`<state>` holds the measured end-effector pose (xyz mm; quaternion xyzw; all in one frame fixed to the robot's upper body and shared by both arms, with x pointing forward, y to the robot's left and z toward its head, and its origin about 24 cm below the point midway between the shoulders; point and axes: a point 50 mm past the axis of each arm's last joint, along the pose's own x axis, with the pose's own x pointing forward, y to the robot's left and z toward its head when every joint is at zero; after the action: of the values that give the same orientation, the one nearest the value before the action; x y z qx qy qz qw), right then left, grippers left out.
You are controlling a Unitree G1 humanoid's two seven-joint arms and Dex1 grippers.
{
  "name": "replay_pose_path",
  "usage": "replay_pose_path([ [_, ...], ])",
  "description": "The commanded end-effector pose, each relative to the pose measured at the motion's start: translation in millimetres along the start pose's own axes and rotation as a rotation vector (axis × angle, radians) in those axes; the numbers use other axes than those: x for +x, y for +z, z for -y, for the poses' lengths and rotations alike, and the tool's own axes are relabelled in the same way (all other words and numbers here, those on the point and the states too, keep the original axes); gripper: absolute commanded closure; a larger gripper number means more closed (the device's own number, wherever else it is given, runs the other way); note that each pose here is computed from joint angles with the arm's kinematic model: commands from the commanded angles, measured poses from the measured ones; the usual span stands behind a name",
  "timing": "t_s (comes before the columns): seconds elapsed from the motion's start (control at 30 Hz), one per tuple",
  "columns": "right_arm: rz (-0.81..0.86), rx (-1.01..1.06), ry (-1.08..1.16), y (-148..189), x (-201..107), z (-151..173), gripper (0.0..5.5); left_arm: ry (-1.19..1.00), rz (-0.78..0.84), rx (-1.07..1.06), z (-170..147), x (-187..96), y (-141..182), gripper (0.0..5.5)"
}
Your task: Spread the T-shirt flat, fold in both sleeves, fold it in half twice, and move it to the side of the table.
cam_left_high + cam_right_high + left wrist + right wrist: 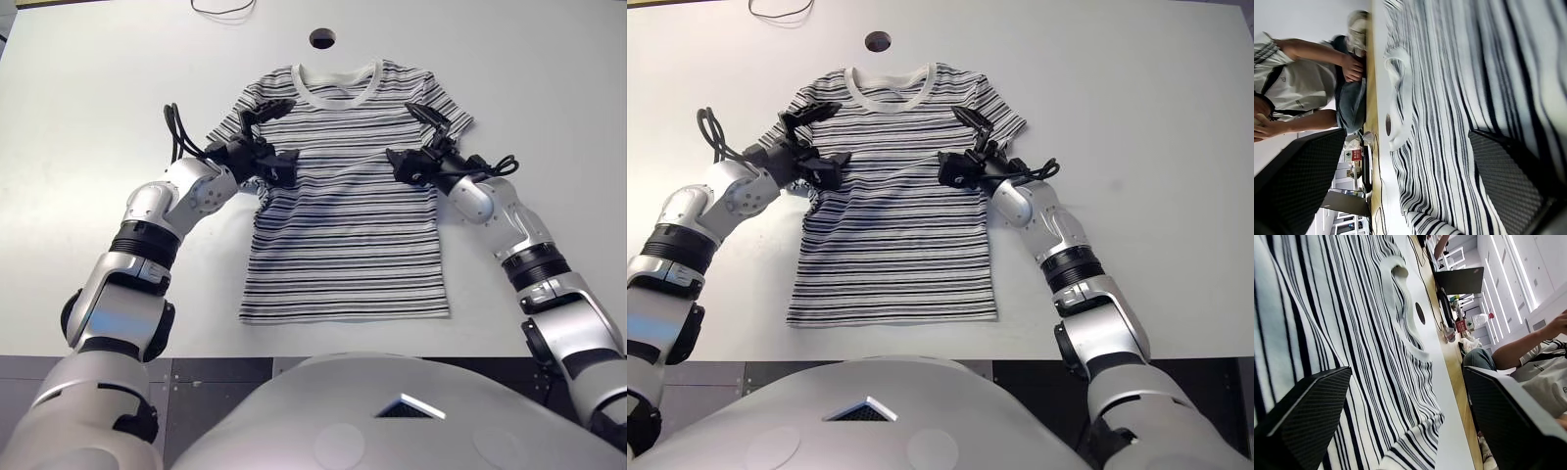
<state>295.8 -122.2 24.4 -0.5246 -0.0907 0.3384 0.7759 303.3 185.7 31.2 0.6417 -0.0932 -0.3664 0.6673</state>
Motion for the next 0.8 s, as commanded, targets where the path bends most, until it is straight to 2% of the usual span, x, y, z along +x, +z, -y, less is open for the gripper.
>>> replay_pose_path([
  [0.03, -0.017, -0.032, 0.064, -4.7, -9.3, -7.6, 1.29, -0.050, -0.077, 0.012, 8.0, -22.5, -19.7, 0.86],
  [0.27, -0.063, -0.027, 0.096, -15.3, -21.5, -12.5, 1.29, -0.013, -0.142, -0.039, 21.2, -45.2, -27.9, 0.86],
  [0.5, -0.070, -0.023, 0.109, -16.4, -21.3, -14.3, 1.29, 0.146, -0.167, -0.043, 3.9, -46.7, -32.9, 0.86],
  [0.6, -0.059, -0.022, 0.096, -13.7, -20.2, -13.1, 1.29, 0.338, -0.112, -0.080, -17.1, -49.6, -24.6, 0.86],
  [0.73, 0.015, -0.020, -0.041, 0.9, -17.7, 6.0, 1.29, 0.540, -0.146, -0.091, -40.4, -60.5, -28.8, 0.86],
  [0.8, 0.086, 0.000, -0.200, 17.0, -21.9, 31.3, 1.29, 0.617, -0.225, -0.071, -47.5, -76.2, -37.6, 0.86],
])
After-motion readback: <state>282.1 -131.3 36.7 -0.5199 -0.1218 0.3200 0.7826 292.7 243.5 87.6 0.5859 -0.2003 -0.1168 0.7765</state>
